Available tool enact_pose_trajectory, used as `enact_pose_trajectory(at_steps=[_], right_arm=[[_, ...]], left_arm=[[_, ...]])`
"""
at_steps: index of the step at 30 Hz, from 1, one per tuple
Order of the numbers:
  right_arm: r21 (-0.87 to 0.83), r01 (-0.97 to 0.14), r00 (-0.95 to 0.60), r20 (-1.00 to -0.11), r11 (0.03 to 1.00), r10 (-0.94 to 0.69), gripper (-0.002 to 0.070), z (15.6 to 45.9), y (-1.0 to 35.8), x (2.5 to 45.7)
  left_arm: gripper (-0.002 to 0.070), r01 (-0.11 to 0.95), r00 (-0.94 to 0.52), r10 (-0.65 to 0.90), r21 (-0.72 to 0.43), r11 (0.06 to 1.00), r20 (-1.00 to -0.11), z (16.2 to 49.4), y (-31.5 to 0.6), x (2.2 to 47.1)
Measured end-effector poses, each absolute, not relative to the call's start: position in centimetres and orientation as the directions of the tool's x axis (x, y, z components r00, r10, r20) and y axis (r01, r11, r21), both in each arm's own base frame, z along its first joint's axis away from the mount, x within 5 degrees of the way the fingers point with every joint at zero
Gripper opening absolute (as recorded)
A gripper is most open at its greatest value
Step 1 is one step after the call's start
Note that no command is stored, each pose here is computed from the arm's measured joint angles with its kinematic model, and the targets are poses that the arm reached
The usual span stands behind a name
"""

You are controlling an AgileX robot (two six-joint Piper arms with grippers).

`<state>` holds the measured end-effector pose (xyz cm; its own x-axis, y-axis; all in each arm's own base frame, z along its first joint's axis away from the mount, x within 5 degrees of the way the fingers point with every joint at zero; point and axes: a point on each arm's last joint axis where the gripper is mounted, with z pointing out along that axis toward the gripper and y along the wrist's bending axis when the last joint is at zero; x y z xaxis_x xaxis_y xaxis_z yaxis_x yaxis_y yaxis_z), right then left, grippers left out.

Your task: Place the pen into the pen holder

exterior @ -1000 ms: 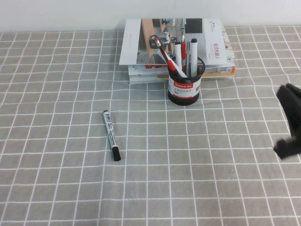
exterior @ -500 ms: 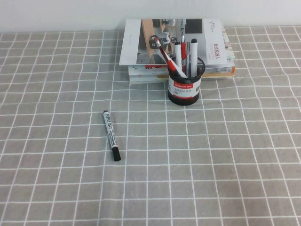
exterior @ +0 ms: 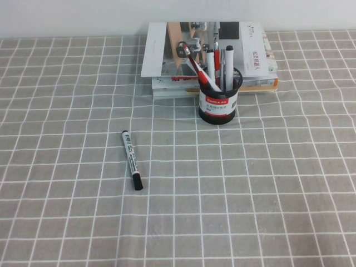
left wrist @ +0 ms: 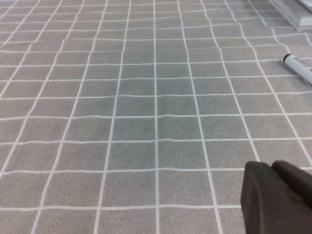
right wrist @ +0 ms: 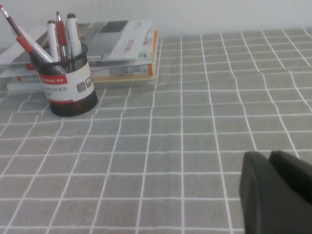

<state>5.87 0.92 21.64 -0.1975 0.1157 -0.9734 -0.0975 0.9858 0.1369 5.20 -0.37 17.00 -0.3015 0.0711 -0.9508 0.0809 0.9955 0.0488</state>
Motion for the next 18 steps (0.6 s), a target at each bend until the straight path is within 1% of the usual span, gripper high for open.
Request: enact_pose_trajectory(at_steps=[4,10,13,18], right_arm=[[0.134,-0.102,-0.214,-0.971,0.986,0.11,-0.0012,21.4,1.0,5.6],[0.121,-0.078,-0.181,-0.978,0.99,0.105,-0.0012,18.7,0.7,6.0],[0.124,-0.074,-0.189,-0.976,0.99,0.108,-0.0012,18.3,0.7,5.6],[0.138,-0.024,-0.29,-0.949,0.99,0.125,-0.0012,17.2,0.4,5.3]], left_arm=[[-0.0003,0.081,-0.301,0.071,0.049,0.996,-0.951,17.0,-0.4,5.2],[-0.0003,0.081,-0.301,0.071,0.049,0.996,-0.951,17.0,-0.4,5.2],[-0.0003,0.081,-0.301,0.071,0.049,0.996,-0.951,17.0,-0.4,5.2],[-0.0003,0.081,-0.302,0.07,0.047,0.996,-0.951,17.0,-0.4,5.2]])
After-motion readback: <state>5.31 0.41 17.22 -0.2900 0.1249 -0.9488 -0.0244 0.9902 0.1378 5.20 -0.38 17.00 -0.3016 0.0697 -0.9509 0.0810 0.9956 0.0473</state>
